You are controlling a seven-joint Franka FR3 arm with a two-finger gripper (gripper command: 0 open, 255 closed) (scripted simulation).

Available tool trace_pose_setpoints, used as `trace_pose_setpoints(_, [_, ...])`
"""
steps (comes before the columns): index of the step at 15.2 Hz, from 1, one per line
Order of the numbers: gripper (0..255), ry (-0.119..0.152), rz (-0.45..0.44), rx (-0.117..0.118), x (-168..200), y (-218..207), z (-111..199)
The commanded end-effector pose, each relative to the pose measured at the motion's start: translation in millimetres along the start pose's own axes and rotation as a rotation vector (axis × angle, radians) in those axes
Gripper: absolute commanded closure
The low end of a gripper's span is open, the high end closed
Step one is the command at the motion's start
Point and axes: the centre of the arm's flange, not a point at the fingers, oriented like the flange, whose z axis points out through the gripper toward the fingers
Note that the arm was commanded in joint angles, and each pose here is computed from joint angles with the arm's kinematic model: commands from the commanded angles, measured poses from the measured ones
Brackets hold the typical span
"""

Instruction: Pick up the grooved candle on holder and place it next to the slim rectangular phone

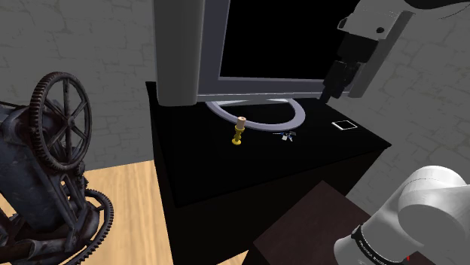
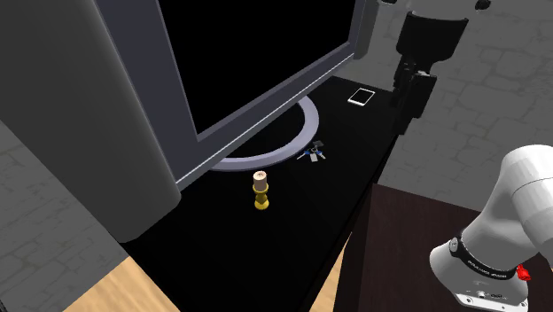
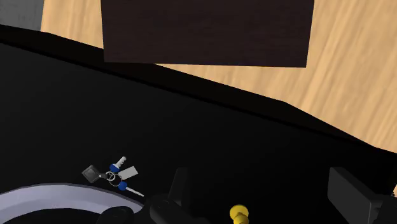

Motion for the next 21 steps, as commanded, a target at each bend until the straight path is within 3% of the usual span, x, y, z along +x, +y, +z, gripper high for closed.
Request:
trace_pose_setpoints(1, [0,0.000,0.000,0.000,0.0,0.0,0.0])
trace_pose_setpoints(21, [0,0.156,0.048,-0.096,167.5,-47.2,181.3])
